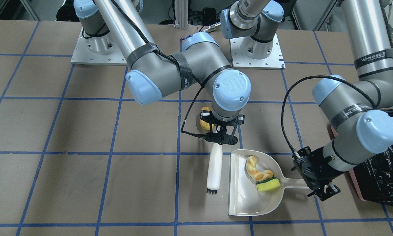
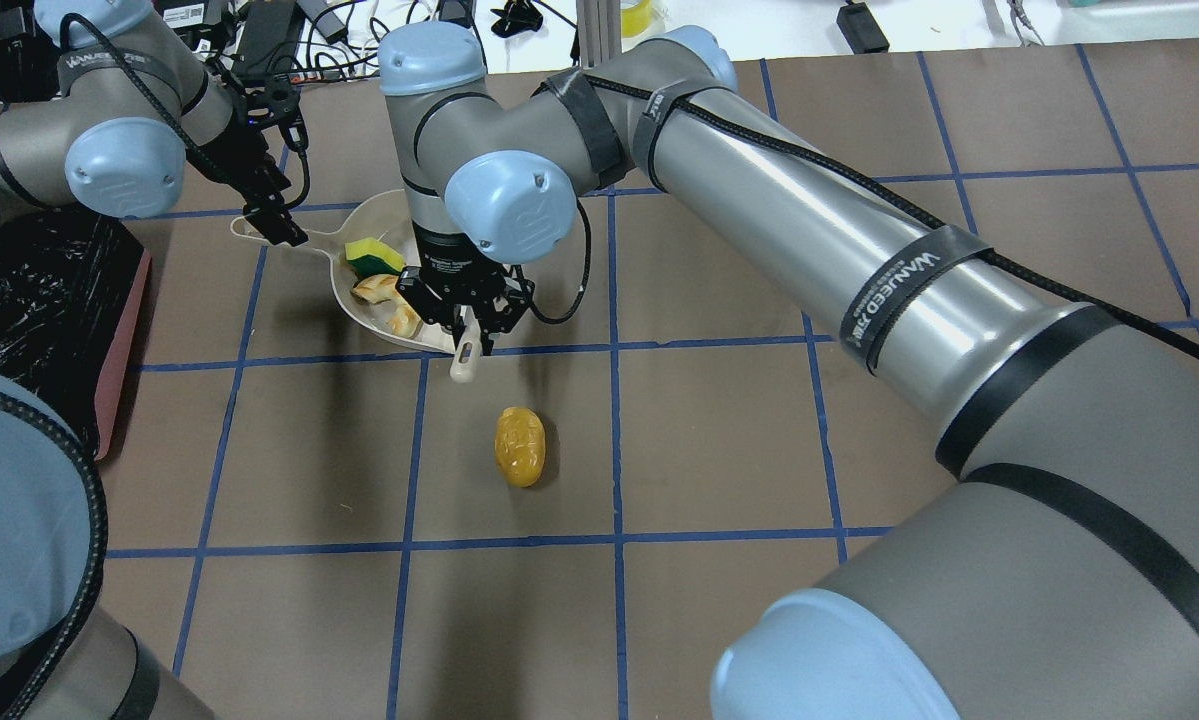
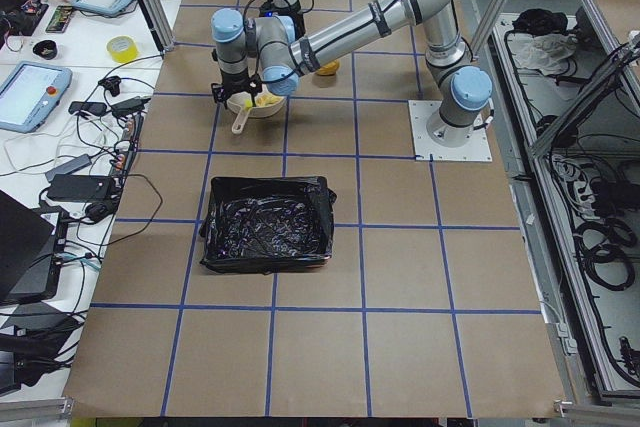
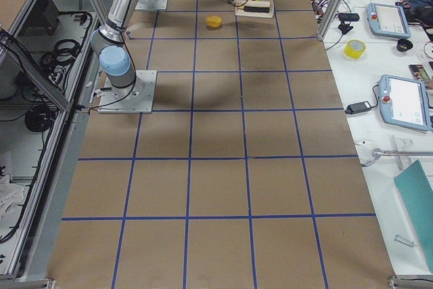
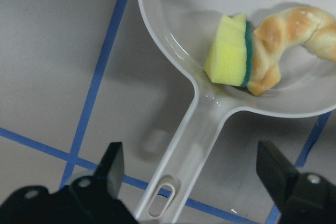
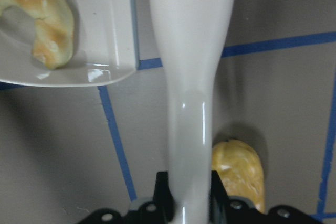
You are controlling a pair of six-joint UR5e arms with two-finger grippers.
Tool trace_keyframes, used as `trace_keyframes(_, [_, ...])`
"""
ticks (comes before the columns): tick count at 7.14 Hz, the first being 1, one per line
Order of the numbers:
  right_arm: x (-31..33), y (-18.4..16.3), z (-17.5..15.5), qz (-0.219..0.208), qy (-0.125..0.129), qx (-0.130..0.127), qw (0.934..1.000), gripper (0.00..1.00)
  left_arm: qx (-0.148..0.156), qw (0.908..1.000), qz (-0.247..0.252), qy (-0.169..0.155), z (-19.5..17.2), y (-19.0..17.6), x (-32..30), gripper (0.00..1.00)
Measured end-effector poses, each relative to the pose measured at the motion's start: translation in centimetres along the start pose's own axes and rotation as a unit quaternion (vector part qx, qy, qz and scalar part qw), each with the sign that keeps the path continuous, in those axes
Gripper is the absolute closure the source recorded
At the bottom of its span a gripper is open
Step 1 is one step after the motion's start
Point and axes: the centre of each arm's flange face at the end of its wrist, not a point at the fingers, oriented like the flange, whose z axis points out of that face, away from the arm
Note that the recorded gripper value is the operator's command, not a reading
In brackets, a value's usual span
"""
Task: Sweep and dump trash into bin
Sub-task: 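Sweep the sponge and bread into the dustpan with the right gripper's brush, then move the dustpan beside the yellow potato with the left gripper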
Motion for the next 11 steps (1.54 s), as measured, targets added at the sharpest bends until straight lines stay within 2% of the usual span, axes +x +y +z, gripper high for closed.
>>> trace_keyframes(2, [4.9,1.1,-0.9,0.003,0.015,-0.022,0.9997,1.0,-0.019,0.9981,0.058,-0.003,1.7,0.5,-0.4,0.08])
trace_keyframes(4, [8.7,2.1,0.0,0.001,0.023,-0.032,0.9992,1.0,-0.05,0.9963,0.069,0.014,3.6,1.3,0.1,0.1])
trace_keyframes(5, [9.5,2.4,0.4,0.0,0.024,-0.03,0.9992,1.0,-0.054,0.9959,0.07,0.019,3.9,1.4,0.3,0.23])
trace_keyframes(6, [9.8,2.5,0.6,-0.002,0.025,-0.029,0.9993,1.0,-0.055,0.9958,0.07,0.021,4.1,1.5,0.4,0.47])
trace_keyframes(7, [9.9,2.5,0.6,-0.002,0.024,-0.029,0.9993,1.0,-0.054,0.9958,0.07,0.022,4.3,1.5,0.5,0.8])
trace_keyframes(8, [9.9,2.5,0.7,-0.003,0.024,-0.029,0.9993,1.0,-0.054,0.9958,0.07,0.024,4.5,1.5,0.6,0.96])
trace_keyframes(9, [9.9,2.5,0.7,-0.003,0.024,-0.029,0.9993,1.0,-0.054,0.9957,0.07,0.025,4.5,1.6,0.8,1.0])
trace_keyframes(11, [9.9,2.5,0.8,-0.003,0.023,-0.029,0.9993,1.0,-0.058,0.995,0.078,0.023,3.6,1.8,1.6,1.0])
